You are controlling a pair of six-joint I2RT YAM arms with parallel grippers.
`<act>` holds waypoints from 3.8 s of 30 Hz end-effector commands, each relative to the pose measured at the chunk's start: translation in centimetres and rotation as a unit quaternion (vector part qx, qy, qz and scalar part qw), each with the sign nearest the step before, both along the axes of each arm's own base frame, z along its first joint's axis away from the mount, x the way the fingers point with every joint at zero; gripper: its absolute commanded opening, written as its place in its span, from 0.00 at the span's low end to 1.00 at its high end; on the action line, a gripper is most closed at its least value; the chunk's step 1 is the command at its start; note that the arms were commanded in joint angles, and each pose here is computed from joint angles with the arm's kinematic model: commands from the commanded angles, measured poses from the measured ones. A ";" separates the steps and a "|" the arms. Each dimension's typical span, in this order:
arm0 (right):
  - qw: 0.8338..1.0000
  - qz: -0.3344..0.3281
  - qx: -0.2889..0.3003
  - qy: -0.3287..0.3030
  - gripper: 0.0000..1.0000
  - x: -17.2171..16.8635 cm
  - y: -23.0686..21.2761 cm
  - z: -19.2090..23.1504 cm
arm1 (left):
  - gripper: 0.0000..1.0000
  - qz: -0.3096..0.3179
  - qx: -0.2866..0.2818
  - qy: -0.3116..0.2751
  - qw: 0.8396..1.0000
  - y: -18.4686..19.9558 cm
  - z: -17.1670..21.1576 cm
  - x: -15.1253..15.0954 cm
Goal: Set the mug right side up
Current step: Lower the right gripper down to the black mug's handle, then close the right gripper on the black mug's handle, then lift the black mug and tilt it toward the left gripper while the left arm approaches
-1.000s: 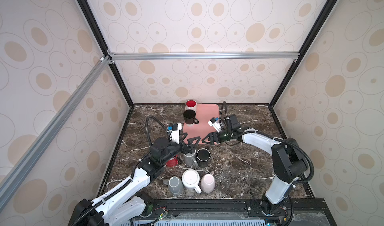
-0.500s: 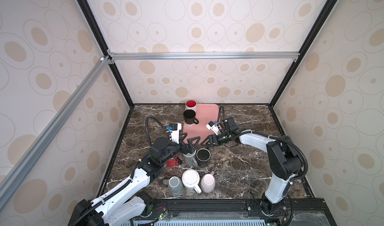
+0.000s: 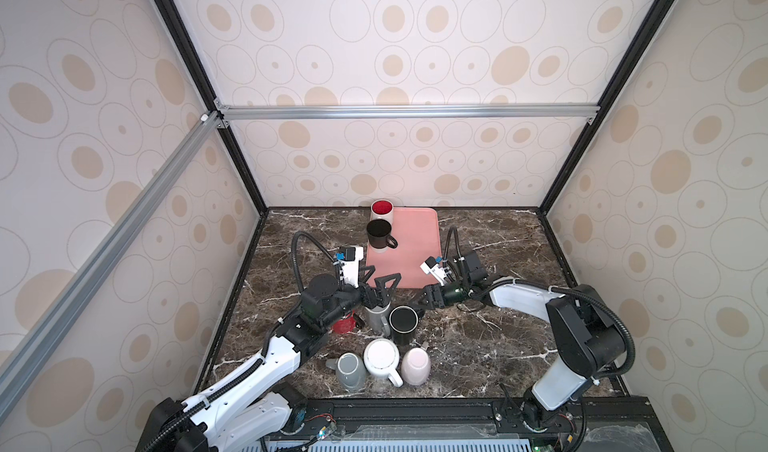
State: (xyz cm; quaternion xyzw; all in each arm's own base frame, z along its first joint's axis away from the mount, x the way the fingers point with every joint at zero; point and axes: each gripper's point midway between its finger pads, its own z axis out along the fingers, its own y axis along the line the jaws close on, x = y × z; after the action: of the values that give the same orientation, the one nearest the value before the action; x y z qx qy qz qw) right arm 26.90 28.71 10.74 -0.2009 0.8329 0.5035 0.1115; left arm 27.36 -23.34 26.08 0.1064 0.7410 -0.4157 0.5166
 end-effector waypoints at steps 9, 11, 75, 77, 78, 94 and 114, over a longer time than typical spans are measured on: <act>1.000 0.006 0.019 -0.008 0.72 -3.9 -0.3 1.1 | 0.99 -0.018 -0.016 -0.018 1.000 -1.0 1.4 0.1; 1.000 -0.001 -0.006 -0.018 0.69 -4.2 -0.9 0.6 | 0.99 -0.018 -0.015 -0.017 1.000 -1.0 1.3 0.1; 0.925 0.012 -0.309 -0.221 0.43 -4.7 -1.4 -2.5 | 0.98 -0.026 -0.012 0.001 1.000 -1.7 -0.1 0.6; 0.923 0.012 -0.314 -0.223 0.43 -4.7 -1.3 -2.5 | 0.98 -0.025 -0.010 0.001 1.000 -1.6 -0.2 0.5; 0.922 0.013 -0.317 -0.223 0.43 -4.7 -1.2 -2.6 | 0.98 -0.024 -0.009 0.002 1.000 -1.6 -0.3 0.6; 0.905 0.011 -0.351 -0.238 0.24 -4.4 -0.5 -3.2 | 0.99 -0.028 -0.009 -0.002 1.000 -1.6 -0.2 0.3; 0.910 -0.090 -0.294 -0.277 0.00 -2.5 -4.2 3.0 | 0.99 -0.034 -0.080 -0.028 0.996 -1.7 2.1 0.0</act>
State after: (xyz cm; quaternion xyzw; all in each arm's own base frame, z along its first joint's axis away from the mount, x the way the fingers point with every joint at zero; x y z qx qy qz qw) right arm 22.49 24.16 9.74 -0.3152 0.9089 0.1071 0.2512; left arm 27.94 -24.75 26.41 0.1047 0.7184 -0.4540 0.5166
